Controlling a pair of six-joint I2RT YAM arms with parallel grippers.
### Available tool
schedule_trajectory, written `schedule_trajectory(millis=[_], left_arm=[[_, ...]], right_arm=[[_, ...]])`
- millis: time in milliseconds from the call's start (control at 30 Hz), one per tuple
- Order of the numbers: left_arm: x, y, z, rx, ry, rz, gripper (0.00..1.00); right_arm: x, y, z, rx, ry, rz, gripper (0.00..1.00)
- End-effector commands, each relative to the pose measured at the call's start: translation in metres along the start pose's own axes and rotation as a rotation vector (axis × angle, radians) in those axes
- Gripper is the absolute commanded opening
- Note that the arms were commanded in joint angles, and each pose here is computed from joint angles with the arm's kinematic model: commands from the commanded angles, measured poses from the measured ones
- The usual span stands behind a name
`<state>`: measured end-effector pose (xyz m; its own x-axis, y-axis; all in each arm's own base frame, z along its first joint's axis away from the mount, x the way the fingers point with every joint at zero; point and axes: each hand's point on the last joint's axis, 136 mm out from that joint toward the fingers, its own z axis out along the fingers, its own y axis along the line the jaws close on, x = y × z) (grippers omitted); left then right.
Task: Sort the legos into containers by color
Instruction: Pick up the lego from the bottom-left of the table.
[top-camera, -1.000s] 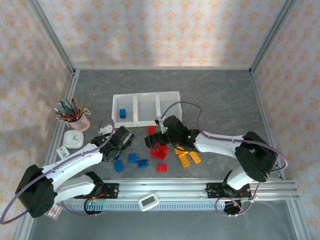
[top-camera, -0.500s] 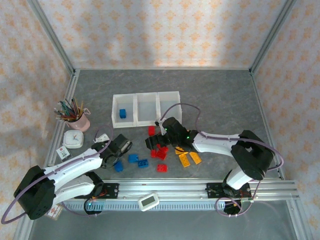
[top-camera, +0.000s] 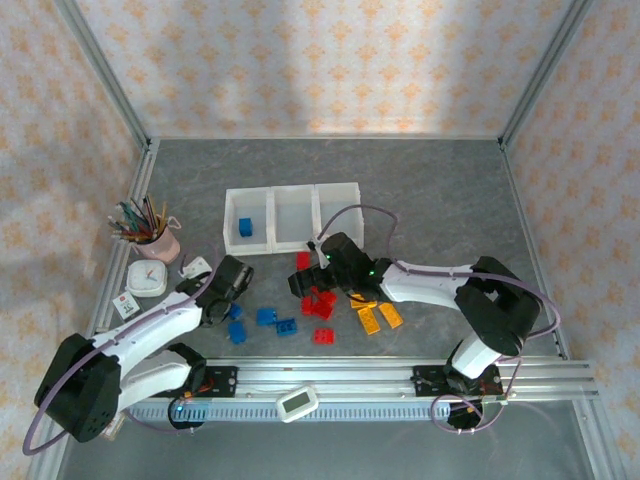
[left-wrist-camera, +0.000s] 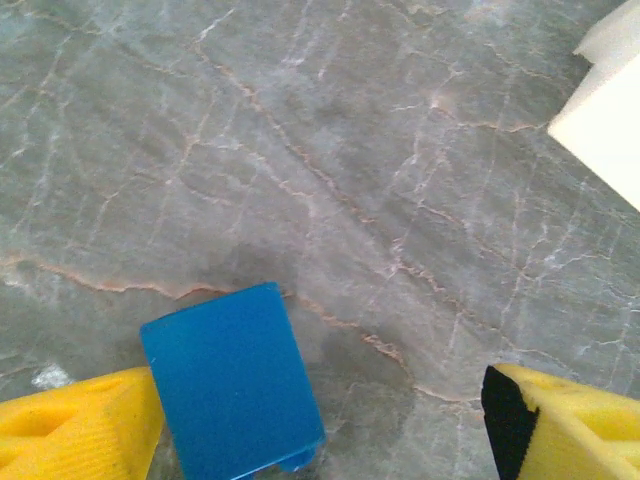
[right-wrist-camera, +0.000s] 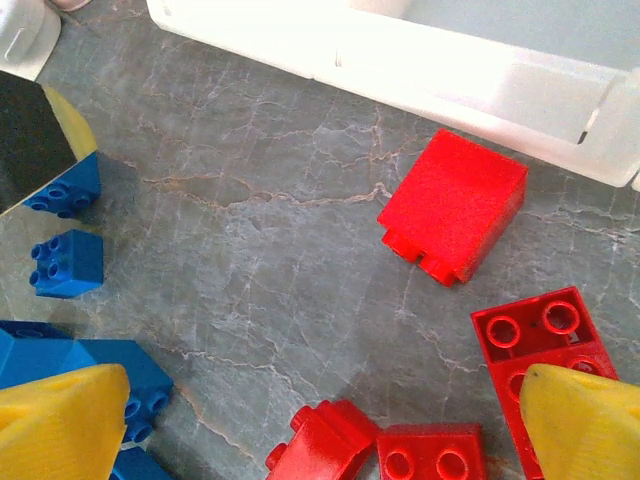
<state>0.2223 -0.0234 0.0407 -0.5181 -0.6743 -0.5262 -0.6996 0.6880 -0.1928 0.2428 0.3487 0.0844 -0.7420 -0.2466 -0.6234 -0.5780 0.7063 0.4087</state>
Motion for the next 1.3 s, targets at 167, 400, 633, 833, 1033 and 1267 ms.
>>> schedule_trajectory(millis=[167,400,633,833,1033,1267], left_arm=[[-0.024,-0.022,0.008,-0.009,-0.062,0.072,0.75],[-0.007,-0.004,0.017,-0.060,-0.006,0.115,0.65],[0.003,0.009,0.019,-0.063,0.014,0.131,0.54],[-0.003,-0.001,0.015,-0.026,0.003,0.143,0.39],[-0.013,-0.014,0.004,0.001,-0.010,0.167,0.32],[-0.046,-0.057,-0.032,0.137,-0.062,0.213,0.29]], right_arm=[[-0.015,0.003,0.002,0.016,-0.033,-0.008,1.00],[-0.014,0.002,0.002,0.022,-0.030,-0.005,1.00],[-0.018,0.005,0.004,0.012,-0.033,-0.002,1.00],[-0.023,0.010,0.002,-0.001,-0.044,0.008,1.00],[-0.034,0.012,-0.009,0.001,-0.074,0.017,1.00],[-0.057,0.007,-0.027,0.020,-0.129,0.044,1.00]])
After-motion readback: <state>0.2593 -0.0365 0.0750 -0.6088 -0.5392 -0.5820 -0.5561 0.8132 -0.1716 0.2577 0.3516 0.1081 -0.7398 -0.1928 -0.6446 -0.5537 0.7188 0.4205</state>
